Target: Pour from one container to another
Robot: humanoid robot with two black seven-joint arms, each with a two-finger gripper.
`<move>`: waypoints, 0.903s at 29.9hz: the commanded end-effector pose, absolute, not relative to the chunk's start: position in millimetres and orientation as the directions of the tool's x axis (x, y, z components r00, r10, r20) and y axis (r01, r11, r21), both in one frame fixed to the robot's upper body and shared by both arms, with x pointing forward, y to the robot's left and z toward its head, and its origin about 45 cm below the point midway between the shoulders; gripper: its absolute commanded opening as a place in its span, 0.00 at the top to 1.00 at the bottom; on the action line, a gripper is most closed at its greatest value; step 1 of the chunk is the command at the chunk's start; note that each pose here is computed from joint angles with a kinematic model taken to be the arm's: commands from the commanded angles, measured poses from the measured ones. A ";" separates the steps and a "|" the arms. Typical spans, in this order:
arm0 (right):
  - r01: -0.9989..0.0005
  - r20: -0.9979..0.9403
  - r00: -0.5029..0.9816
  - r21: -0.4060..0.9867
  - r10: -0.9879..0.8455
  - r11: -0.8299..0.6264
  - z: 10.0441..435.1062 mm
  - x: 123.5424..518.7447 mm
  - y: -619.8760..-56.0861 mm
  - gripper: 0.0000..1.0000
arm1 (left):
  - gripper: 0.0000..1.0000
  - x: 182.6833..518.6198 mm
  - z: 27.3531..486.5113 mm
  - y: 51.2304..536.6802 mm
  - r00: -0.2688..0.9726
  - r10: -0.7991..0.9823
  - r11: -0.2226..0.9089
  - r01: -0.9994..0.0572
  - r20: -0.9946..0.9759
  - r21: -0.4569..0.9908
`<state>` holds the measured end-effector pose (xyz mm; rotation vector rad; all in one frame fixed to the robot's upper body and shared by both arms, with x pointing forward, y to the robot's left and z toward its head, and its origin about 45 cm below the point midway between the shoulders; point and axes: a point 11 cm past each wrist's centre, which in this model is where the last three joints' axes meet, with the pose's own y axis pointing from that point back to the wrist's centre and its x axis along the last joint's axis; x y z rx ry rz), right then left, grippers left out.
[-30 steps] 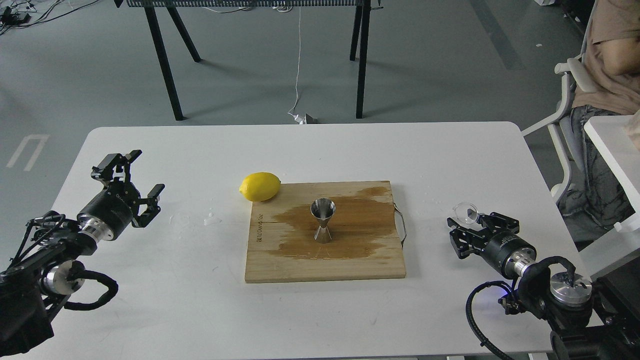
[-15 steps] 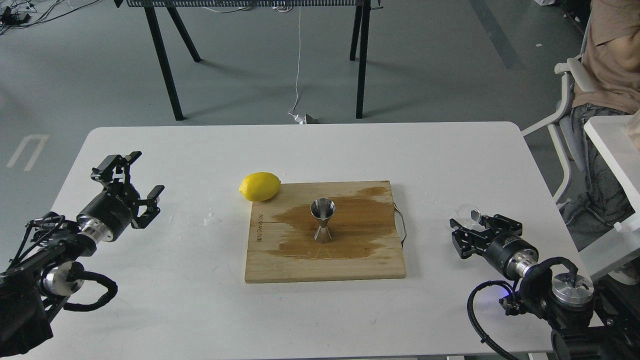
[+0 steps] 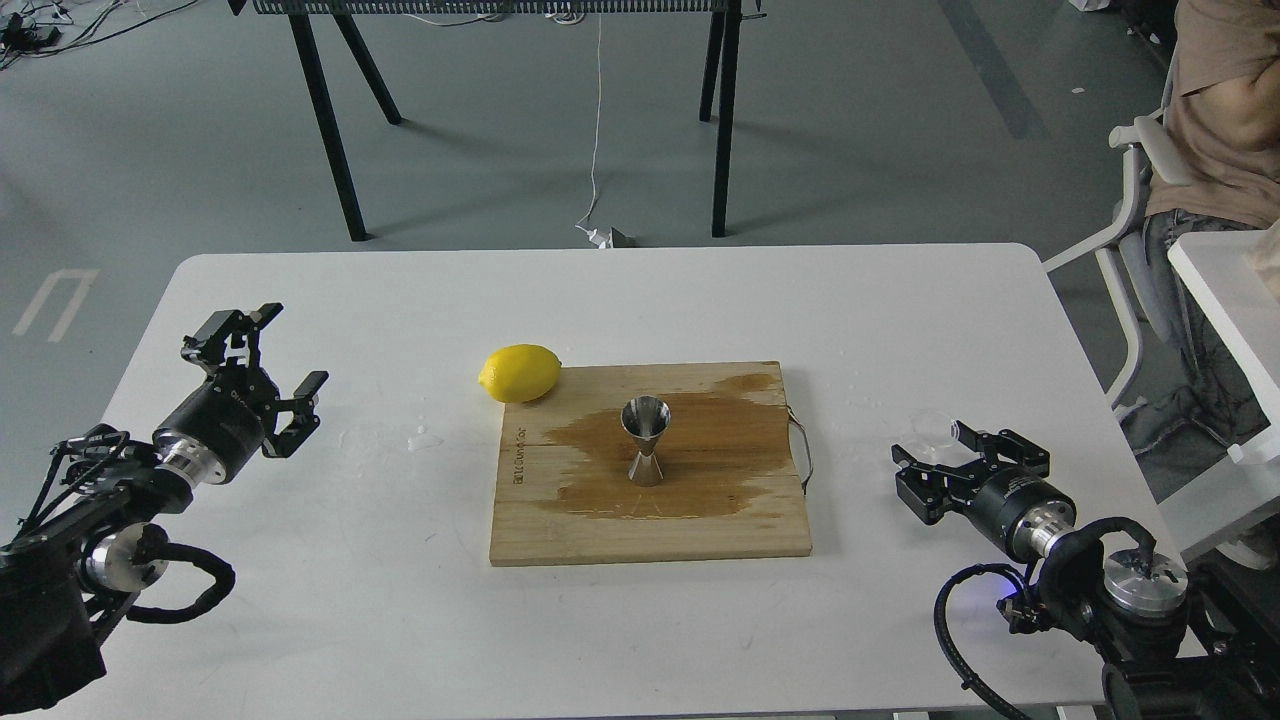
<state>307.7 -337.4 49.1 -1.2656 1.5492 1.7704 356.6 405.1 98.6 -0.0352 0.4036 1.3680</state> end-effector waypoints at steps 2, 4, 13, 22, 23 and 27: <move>-0.835 -0.873 -0.434 0.483 -0.224 -0.265 60.2 305.1 -338.0 0.02 | 0.03 356.6 98.2 404.1 0.145 0.942 0.214 -0.954 -0.302 0.208; -0.842 -0.882 -0.409 0.464 -0.236 -0.274 68.5 303.2 -338.1 0.02 | 0.03 356.6 98.3 404.7 0.143 0.943 0.212 -0.955 -0.301 0.208; -0.877 -0.918 -0.267 0.358 -0.294 -0.321 114.7 307.4 -339.6 0.01 | 0.03 355.9 97.5 404.1 0.146 0.943 0.215 -0.954 -0.300 0.211; -0.901 -0.915 0.172 0.003 -0.364 -0.434 183.3 364.6 -352.2 0.01 | 0.02 356.8 100.1 407.6 0.141 0.944 0.207 -0.956 -0.298 0.205; -0.910 -0.917 0.147 0.022 -0.372 -0.414 179.4 371.4 -359.0 0.01 | 0.02 357.9 101.6 408.0 0.142 0.945 0.207 -0.957 -0.296 0.203; -0.933 -0.922 0.057 0.087 -0.383 -0.350 162.4 385.4 -377.0 0.01 | 0.02 362.5 107.1 409.7 0.141 0.945 0.202 -0.961 -0.295 0.189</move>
